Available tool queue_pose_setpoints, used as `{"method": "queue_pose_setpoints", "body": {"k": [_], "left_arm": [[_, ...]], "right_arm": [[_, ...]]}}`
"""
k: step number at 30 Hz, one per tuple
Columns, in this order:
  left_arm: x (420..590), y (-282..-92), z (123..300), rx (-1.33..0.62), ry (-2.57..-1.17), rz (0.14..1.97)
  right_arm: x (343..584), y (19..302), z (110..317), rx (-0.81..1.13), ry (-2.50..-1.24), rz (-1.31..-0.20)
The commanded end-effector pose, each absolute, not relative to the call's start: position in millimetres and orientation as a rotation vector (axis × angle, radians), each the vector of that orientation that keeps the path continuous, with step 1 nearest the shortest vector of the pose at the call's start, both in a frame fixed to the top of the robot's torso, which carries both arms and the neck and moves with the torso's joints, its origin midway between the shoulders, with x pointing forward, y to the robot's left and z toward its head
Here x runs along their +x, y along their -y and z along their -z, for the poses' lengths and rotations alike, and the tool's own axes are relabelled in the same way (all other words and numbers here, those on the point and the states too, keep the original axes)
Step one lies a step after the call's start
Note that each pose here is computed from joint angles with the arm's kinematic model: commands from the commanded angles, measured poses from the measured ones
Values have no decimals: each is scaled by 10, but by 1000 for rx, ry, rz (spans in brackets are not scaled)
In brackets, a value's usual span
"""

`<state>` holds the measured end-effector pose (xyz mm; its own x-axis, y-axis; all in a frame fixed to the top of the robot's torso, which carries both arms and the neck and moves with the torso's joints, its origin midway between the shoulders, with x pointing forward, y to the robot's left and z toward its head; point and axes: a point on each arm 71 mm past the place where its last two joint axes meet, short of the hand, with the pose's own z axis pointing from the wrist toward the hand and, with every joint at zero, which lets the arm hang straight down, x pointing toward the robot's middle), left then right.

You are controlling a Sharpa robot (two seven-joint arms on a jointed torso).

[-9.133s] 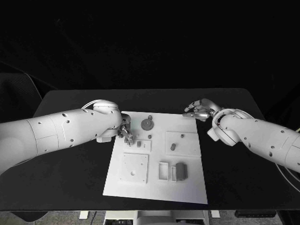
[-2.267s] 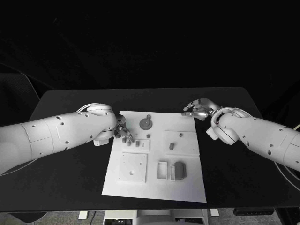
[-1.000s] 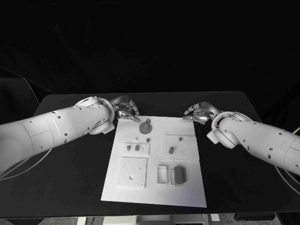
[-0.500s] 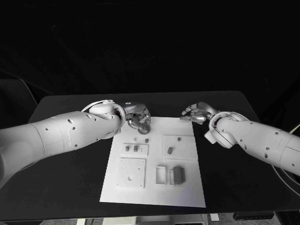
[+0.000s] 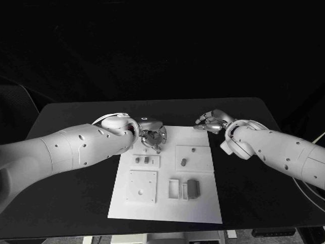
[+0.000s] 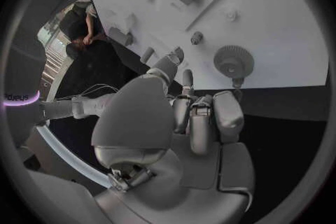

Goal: Assemble the parts on the task board

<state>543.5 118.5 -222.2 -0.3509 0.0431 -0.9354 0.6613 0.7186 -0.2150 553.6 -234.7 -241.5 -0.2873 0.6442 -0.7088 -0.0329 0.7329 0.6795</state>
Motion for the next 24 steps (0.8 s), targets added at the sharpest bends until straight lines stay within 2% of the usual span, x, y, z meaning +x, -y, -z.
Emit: {"method": "queue_pose_setpoints", "body": {"k": [1, 24], "left_arm": [[5391, -1143, 2277, 613, -1873, 719], [5444, -1242, 2372, 577, -1834, 659]], "right_arm": [[5532, 2323, 2417, 471, -1760, -727], [5527, 2310, 2413, 469, -1759, -731]]}}
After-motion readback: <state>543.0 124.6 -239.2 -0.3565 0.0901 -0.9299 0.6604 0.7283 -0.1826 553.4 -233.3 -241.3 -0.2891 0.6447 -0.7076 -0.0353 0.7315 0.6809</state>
